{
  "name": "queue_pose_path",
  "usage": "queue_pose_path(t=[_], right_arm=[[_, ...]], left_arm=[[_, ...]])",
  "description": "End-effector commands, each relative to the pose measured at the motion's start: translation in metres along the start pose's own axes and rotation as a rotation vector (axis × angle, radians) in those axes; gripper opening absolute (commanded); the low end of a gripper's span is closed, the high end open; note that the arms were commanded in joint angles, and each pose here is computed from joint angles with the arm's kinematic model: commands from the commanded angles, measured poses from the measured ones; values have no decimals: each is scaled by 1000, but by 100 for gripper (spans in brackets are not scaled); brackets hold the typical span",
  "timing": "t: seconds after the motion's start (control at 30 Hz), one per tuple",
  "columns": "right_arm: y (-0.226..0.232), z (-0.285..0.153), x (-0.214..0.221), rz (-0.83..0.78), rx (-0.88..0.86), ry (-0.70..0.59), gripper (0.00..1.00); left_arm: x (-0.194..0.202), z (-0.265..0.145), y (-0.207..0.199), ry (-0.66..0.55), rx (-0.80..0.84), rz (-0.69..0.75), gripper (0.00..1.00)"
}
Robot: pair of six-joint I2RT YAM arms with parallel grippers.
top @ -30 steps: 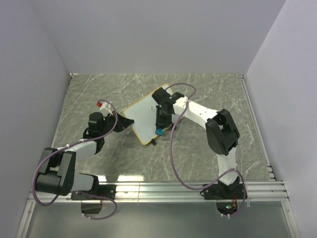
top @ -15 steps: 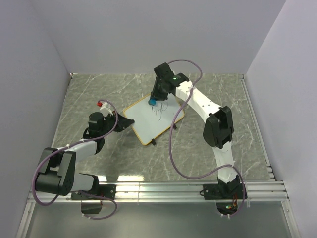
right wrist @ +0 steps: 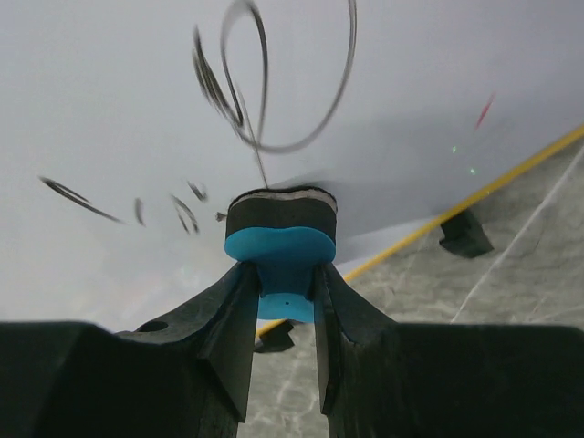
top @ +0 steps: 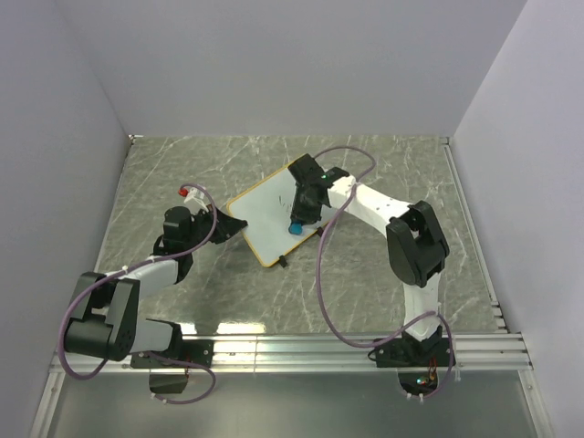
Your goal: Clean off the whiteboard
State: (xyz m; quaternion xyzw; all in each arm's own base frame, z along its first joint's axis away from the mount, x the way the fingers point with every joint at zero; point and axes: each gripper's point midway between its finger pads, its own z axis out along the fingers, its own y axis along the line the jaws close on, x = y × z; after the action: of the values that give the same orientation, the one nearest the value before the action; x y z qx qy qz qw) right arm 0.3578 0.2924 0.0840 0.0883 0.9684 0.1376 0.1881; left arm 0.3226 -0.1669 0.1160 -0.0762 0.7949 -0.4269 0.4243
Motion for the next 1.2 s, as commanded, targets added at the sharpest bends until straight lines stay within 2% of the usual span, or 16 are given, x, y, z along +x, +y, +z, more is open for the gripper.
queue_pose_path(t=[0.0, 0.23, 0.37, 0.53, 0.73, 0.77, 0.97, 1.17], right_arm=[[5, 2, 16, -7, -18, 3, 0], [43, -12, -20, -18, -78, -58, 0], [80, -28, -56, -19, -146, -121, 0], [91, -21, -66, -26, -136, -115, 0], [55, -1, -45, 8, -77, -66, 0], [35, 12, -29, 7, -31, -31, 0], [-17, 27, 15, 8, 74, 34, 0], [-32, 29, 29, 17, 92, 40, 0]], left_arm=[[21, -2, 40, 58, -160, 17, 0], [25, -1, 41, 72, -157, 11, 0], [26, -2, 41, 73, -162, 14, 0], [24, -3, 40, 68, -165, 22, 0], [23, -3, 39, 70, -168, 25, 0], [22, -3, 39, 67, -168, 26, 0], [23, -2, 40, 71, -169, 24, 0], [24, 0, 41, 74, -162, 17, 0]])
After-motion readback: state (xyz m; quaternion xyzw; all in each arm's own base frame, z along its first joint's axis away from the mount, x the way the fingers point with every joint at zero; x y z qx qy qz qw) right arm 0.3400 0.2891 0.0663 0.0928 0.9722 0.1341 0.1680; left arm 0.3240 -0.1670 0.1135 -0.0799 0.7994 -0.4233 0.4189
